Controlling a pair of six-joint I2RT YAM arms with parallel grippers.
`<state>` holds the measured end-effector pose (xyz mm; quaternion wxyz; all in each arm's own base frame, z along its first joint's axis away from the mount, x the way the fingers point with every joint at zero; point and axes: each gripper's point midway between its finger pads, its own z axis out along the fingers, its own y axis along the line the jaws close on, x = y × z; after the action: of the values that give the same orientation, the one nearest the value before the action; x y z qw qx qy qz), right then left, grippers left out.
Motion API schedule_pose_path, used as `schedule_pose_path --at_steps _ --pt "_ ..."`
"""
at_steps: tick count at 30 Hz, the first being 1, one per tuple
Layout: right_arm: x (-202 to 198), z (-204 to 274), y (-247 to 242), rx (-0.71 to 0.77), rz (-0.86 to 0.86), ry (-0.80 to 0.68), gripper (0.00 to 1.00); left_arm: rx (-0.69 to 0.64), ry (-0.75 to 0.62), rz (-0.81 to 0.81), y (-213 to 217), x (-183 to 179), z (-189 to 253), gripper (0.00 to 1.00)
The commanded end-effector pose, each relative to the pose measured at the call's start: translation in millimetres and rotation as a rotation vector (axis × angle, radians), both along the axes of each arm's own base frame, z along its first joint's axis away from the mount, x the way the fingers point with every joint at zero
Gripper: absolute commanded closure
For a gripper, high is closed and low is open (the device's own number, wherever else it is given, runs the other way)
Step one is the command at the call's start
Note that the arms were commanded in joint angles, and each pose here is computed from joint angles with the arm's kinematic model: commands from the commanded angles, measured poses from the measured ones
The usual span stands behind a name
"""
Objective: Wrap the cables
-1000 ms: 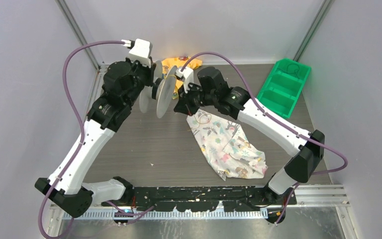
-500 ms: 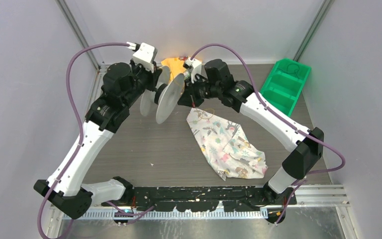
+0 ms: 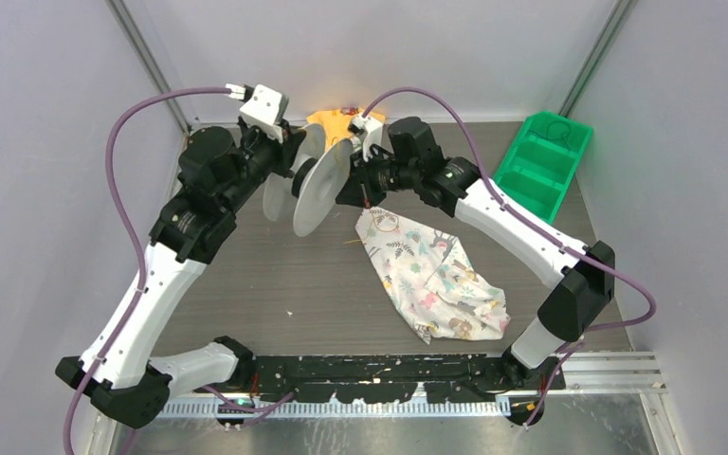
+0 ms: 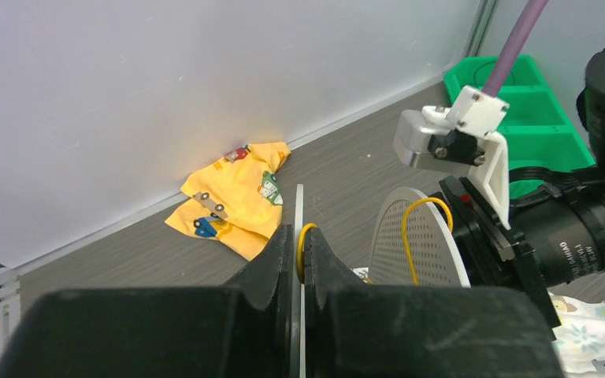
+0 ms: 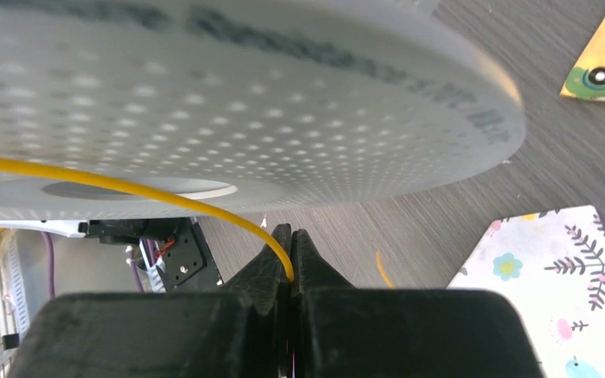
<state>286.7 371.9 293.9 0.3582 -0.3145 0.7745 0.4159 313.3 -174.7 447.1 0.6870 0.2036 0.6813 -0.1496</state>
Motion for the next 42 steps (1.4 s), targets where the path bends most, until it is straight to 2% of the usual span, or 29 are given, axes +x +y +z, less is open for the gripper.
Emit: schedule_pose_path --at_steps 1,6,9,19,24,27,32,37,42 --pt "3.7 -8.0 1.9 0.015 -0.019 0.019 1.00 -0.095 -0.118 -0.048 -4.3 -9.8 39.2 1.00" --pt "1.1 -49.9 8.2 -0.015 -0.028 0.156 0.99 -0.161 -0.060 -0.102 -20.4 -6.9 25.8 1.00" --pt "-3.3 -55.9 11.5 -0.008 -0.006 0.193 0.99 -0.169 -0.031 -0.113 -25.8 -2.9 17.8 1.00" --pt "12.1 -48.7 10.8 -0.014 -0.041 0.103 0.99 -0.159 -0.084 -0.057 -22.1 13.7 33.3 1.00" --pt "20.7 -64.4 2.4 -0.049 -0.088 0.082 0.99 -0.187 -0.115 -0.092 -23.0 2.9 50.1 1.00" --pt "23.9 -56.0 -2.3 -0.018 -0.101 0.074 0.99 -0.159 -0.140 -0.119 -21.6 -7.0 56.7 1.00" --pt "29.6 -18.8 -13.8 0.049 -0.128 0.037 1.00 -0.119 -0.131 -0.063 -8.0 -9.1 51.0 1.00" --pt "35.9 16.0 -34.6 0.105 -0.173 -0.022 0.99 -0.148 -0.141 -0.069 -4.7 -17.4 56.6 1.00" --pt "50.0 17.0 -50.9 0.120 -0.209 -0.006 0.99 -0.175 -0.157 -0.101 -6.3 -26.6 65.6 1.00"
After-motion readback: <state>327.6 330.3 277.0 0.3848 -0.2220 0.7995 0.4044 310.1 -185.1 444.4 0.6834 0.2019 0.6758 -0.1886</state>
